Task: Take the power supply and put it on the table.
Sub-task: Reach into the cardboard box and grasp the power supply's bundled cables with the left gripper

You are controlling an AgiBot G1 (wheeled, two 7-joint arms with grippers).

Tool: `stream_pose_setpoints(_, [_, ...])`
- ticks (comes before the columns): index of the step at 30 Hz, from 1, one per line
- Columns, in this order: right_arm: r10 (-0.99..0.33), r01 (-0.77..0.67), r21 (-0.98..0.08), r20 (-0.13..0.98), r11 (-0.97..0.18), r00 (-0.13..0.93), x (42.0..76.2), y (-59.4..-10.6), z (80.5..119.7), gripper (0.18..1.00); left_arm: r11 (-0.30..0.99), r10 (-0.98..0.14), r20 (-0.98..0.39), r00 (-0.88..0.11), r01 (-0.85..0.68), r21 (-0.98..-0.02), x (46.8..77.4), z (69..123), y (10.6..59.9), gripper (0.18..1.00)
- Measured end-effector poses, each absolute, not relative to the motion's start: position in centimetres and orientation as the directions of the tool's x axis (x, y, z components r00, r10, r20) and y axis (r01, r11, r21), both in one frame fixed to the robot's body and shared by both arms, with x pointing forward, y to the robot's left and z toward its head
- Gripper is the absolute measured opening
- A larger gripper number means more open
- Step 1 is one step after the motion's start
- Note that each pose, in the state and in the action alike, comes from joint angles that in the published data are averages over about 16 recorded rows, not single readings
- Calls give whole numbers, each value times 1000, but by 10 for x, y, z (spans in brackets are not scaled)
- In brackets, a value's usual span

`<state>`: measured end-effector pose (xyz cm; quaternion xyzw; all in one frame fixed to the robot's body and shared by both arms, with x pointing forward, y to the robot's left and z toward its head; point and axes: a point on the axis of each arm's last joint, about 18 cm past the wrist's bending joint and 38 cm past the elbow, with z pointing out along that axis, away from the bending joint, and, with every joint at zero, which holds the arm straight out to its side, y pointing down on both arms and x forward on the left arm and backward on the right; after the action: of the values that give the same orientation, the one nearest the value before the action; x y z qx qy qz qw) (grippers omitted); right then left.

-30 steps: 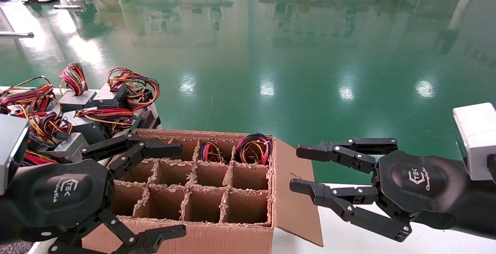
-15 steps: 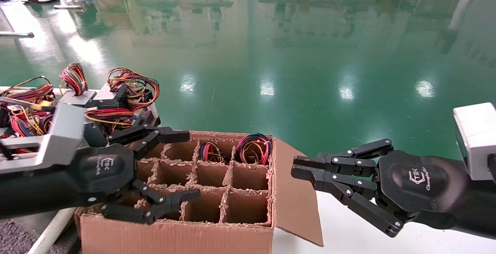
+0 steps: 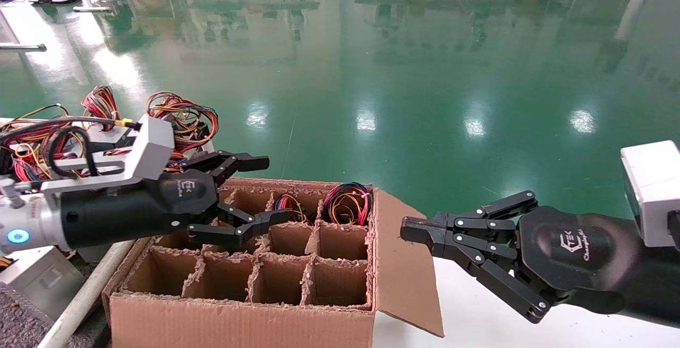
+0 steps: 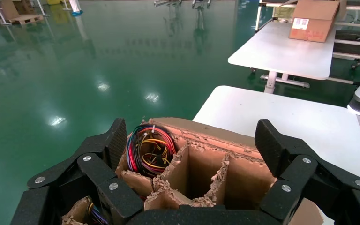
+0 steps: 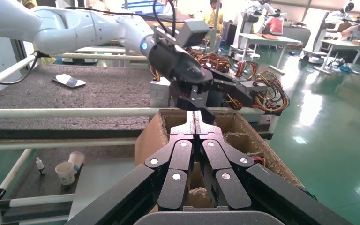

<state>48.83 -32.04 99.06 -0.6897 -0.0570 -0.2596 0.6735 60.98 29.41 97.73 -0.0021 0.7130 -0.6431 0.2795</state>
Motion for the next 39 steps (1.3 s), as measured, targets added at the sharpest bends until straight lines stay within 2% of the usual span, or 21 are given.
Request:
stream_pose_setpoints(7, [-271, 428, -900, 435, -86, 859, 488, -320, 991, 192, 173, -366, -382, -849, 341, -924, 627, 969, 289, 1001])
stream_pose_setpoints(15, [-271, 428, -900, 435, -86, 859, 488, -320, 991, 207, 183, -355, -384, -852, 340, -923, 634, 965, 284, 1001])
stream_pose_setpoints(21, [-272, 428, -900, 435, -86, 859, 488, -321, 991, 248, 197, -348, -396, -850, 346, -917, 637, 962, 279, 1001])
stream_pose_setpoints(27, [-272, 428, -900, 435, -86, 859, 488, -321, 991, 323, 215, -358, -419, -835, 363, -907, 645, 961, 272, 1001])
stream_pose_setpoints(39, [-272, 428, -900, 435, -86, 859, 488, -321, 991, 579, 290, -375, -484, -791, 396, -871, 671, 951, 254, 1001])
